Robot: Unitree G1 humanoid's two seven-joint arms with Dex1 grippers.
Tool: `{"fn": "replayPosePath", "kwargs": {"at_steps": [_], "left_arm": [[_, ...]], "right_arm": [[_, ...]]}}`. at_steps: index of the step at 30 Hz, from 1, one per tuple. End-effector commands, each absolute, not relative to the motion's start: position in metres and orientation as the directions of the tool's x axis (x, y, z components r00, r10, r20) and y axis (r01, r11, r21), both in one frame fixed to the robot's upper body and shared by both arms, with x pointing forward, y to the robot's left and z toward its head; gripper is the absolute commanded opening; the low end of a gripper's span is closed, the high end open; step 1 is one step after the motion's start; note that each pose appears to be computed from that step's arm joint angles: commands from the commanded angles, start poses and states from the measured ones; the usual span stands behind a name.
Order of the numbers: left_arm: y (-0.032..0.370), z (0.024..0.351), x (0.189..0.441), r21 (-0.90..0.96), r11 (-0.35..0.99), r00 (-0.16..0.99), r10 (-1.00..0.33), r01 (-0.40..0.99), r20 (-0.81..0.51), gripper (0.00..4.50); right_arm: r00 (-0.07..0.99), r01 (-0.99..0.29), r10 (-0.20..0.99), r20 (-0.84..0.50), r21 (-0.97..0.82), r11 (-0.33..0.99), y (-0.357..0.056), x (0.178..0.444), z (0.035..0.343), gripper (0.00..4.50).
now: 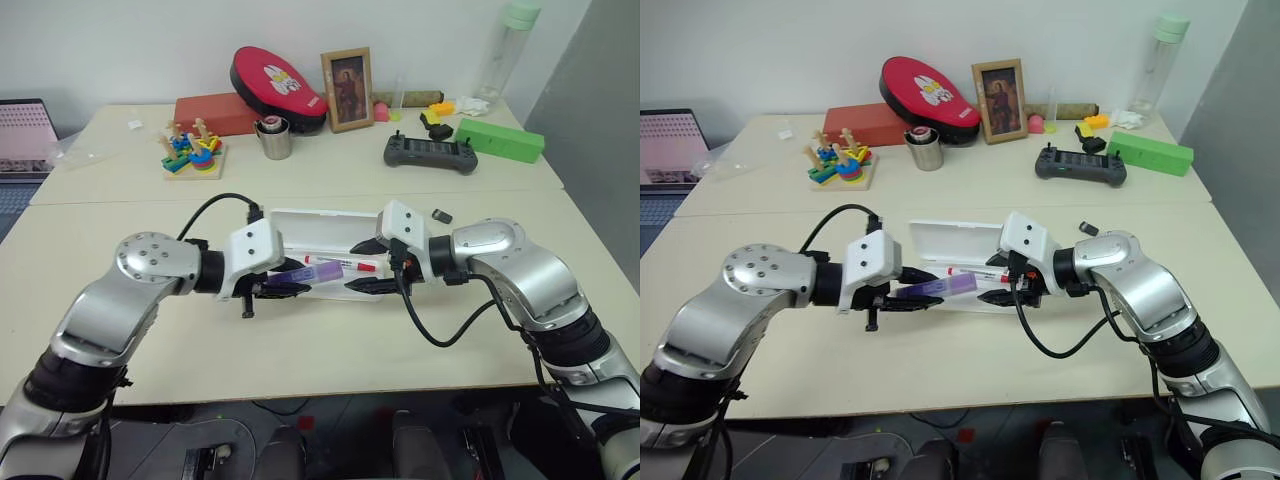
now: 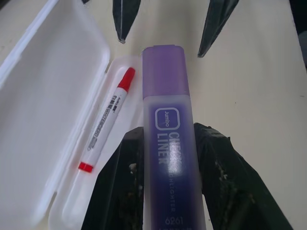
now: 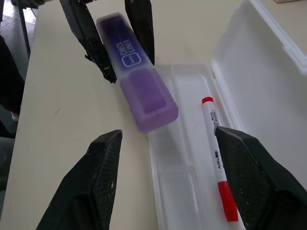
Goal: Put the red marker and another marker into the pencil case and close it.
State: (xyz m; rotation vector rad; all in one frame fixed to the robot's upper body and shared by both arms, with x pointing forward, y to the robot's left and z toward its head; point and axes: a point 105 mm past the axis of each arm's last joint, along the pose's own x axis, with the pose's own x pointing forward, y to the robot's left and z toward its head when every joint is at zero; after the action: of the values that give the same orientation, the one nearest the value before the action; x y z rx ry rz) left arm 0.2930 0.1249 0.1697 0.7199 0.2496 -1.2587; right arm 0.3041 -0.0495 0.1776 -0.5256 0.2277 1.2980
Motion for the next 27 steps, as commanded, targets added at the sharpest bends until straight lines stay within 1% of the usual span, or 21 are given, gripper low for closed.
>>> {"fn": "replayPosePath", "kwargs": {"at_steps": [1, 5, 9, 16, 22, 27], "left_arm": [[0.128, 0.165, 0.302, 0.402, 0.046, 0.299, -0.746, 0.915, -0.595, 1.21], [0.130, 0.154, 0.316, 0.417, 0.016, 0.296, -0.728, 0.909, -0.618, 1.21], [0.130, 0.144, 0.325, 0.418, 0.008, 0.297, -0.717, 0.909, -0.631, 1.21], [0.126, 0.140, 0.328, 0.465, -0.040, 0.303, -0.709, 0.884, -0.637, 1.21], [0.121, 0.141, 0.335, 0.501, -0.029, 0.335, -0.710, 0.865, -0.619, 1.21], [0.117, 0.143, 0.333, 0.490, -0.041, 0.314, -0.722, 0.871, -0.617, 1.21]], "right_arm": [[0.275, -0.946, 0.864, -0.422, -0.277, 0.166, -0.051, 0.301, 0.189, 3.23], [0.297, -0.941, 0.856, -0.424, -0.280, 0.188, -0.056, 0.303, 0.189, 3.23], [0.309, -0.938, 0.851, -0.424, -0.281, 0.201, -0.059, 0.304, 0.189, 3.23], [0.320, -0.936, 0.846, -0.426, -0.279, 0.213, -0.061, 0.305, 0.189, 3.23], [0.322, -0.936, 0.845, -0.427, -0.279, 0.216, -0.061, 0.306, 0.189, 3.23], [0.320, -0.937, 0.845, -0.429, -0.277, 0.214, -0.060, 0.306, 0.188, 3.23]]}}
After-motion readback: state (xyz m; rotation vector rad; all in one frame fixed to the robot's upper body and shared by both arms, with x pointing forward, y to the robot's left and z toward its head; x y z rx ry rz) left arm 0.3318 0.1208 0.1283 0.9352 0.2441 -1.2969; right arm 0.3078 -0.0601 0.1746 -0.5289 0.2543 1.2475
